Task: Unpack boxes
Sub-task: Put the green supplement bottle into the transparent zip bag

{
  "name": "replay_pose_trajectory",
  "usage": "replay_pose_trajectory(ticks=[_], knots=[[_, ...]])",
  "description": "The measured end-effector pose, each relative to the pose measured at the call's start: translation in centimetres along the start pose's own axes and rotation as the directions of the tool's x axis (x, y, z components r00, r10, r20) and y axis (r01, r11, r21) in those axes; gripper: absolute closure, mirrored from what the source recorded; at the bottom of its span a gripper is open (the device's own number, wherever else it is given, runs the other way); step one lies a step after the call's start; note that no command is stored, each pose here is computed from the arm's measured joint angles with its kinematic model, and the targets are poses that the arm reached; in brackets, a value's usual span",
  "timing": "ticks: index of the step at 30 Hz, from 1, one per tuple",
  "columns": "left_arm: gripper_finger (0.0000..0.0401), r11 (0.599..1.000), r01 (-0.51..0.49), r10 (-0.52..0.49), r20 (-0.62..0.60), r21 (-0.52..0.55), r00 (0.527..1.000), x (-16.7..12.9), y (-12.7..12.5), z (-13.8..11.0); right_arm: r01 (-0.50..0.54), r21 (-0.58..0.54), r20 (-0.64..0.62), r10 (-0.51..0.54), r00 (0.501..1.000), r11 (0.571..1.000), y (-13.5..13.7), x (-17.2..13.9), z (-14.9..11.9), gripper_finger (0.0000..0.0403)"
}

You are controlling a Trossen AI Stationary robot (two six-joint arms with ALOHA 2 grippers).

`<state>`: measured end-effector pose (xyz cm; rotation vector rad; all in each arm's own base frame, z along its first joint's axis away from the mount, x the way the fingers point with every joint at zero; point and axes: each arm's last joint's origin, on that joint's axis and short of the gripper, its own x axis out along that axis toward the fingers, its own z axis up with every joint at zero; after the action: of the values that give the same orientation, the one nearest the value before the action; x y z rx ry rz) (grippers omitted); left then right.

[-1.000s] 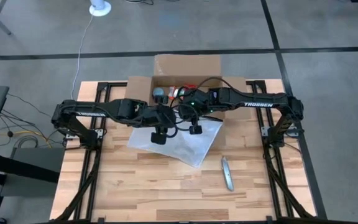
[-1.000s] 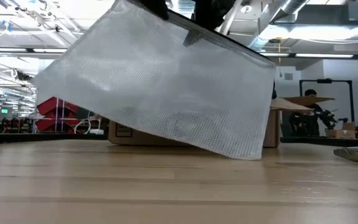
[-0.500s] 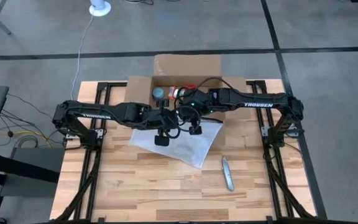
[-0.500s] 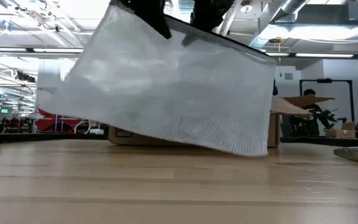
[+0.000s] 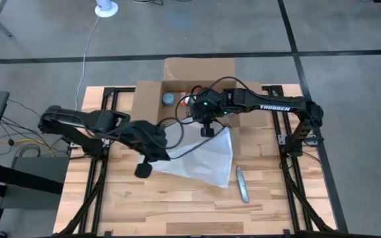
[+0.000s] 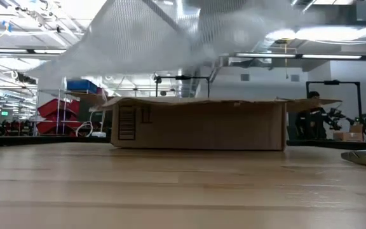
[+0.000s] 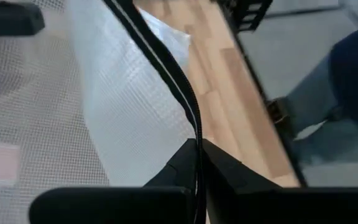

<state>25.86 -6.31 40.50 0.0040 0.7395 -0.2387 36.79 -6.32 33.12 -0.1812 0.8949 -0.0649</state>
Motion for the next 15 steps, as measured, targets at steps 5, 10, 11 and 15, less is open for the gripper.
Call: replay_pose_trajectory(ticks=[5, 10, 11, 15], knots=[[0.0401, 0.996, -0.029, 0.022, -0.084, -0.083, 0.996, -1.0, 0.1, -1.1, -0.002, -0.008, 0.029, 0.002, 1.000, 1.000, 0.4, -0.7, 0.7, 0.0403], [0.0401, 0.982, -0.095, 0.043, -0.295, -0.162, 0.954, -1.0, 0.2, -3.1, -0.003, -0.026, 0.097, 0.005, 0.995, 1.000, 1.0, -2.7, 2.1, 0.0401], [0.0401, 0.980, -0.103, 0.046, -0.314, -0.169, 0.948, -1.1, 0.2, -3.2, -0.014, -0.030, 0.097, 0.017, 0.995, 0.999, 1.1, -3.0, 2.3, 0.0397], [0.0401, 0.979, -0.111, 0.048, -0.337, -0.171, 0.940, -1.2, 0.2, -3.5, -0.155, 0.025, 0.108, 0.151, 0.983, 0.988, 1.0, -3.9, 2.4, 0.0352]])
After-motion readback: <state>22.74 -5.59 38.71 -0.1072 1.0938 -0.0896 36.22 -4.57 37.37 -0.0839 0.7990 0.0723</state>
